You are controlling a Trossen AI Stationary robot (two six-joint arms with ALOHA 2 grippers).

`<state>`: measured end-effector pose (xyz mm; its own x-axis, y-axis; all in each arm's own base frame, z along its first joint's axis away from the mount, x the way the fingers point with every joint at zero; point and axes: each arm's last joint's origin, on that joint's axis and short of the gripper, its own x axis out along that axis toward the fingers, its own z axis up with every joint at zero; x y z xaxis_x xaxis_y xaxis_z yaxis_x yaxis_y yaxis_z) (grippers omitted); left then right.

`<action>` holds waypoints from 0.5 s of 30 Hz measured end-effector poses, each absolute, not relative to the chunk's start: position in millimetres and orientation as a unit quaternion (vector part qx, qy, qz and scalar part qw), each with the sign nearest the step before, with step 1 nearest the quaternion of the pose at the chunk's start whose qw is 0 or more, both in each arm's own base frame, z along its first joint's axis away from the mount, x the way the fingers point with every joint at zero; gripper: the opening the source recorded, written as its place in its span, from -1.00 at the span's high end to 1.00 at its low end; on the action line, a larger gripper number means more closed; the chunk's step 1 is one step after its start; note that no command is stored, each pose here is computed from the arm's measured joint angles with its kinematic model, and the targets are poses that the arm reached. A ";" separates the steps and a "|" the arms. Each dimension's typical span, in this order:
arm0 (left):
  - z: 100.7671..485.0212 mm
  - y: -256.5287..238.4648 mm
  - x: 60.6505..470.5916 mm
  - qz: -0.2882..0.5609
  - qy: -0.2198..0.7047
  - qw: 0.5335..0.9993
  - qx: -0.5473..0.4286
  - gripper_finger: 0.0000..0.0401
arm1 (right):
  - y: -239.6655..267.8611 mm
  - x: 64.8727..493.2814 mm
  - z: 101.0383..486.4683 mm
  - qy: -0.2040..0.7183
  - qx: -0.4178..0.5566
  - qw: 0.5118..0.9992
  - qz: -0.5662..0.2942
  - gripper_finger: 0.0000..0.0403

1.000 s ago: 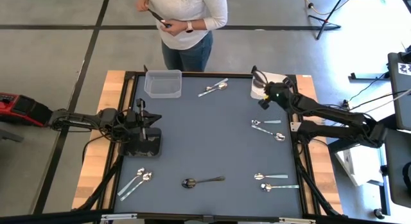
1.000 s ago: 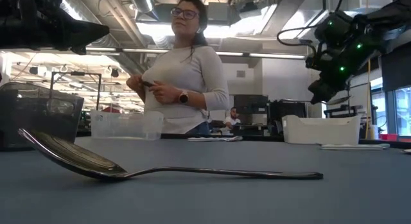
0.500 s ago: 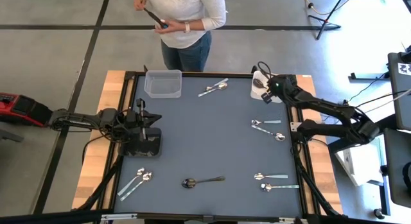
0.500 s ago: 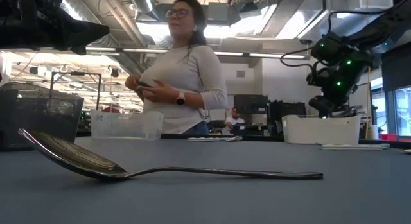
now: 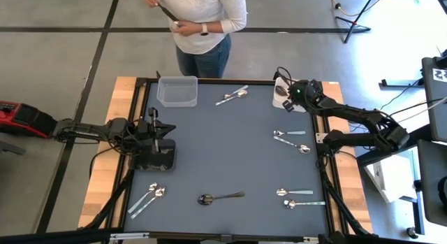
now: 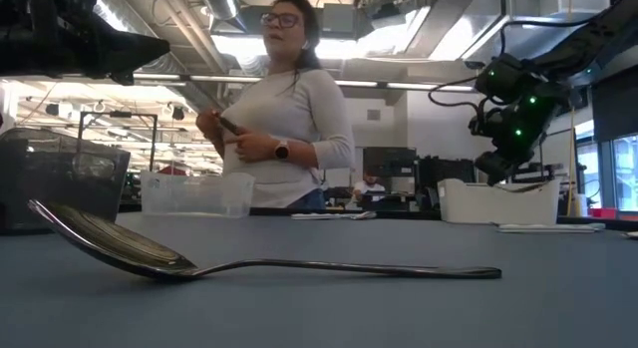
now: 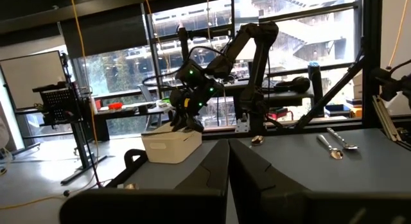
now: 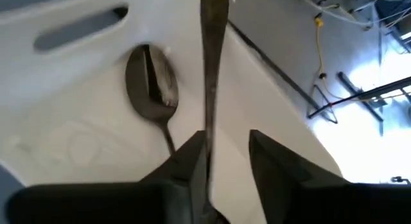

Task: Sort silverware by color (type)
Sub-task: Put the black spoon into the white bin

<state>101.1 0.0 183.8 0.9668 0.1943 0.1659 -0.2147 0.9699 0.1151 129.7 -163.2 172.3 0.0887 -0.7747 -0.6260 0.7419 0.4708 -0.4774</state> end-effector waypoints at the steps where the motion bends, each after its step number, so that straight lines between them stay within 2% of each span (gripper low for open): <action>1: 183.8 0.0 101.1 0.103 -0.077 0.989 0.066 0.98 | -162.8 131.2 173.5 0.436 -0.021 0.740 -0.512 0.39; 6: 183.8 0.0 101.1 0.103 -0.077 0.989 0.066 0.98 | -158.2 144.1 183.2 0.435 -0.046 0.756 -0.487 0.30; 10: 183.8 0.0 101.1 0.103 -0.077 0.990 0.064 0.98 | -149.8 155.4 189.0 0.436 -0.058 0.768 -0.465 0.30; 15: 183.8 0.0 101.1 0.103 -0.077 0.990 0.064 0.98 | -127.6 178.3 197.3 0.418 -0.062 0.808 -0.410 0.31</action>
<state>101.1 0.0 183.8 0.9668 0.1941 0.1662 -0.2138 0.9706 0.1102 178.3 -127.6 197.3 0.3131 -0.7153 -0.6247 0.6108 0.6554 -0.4443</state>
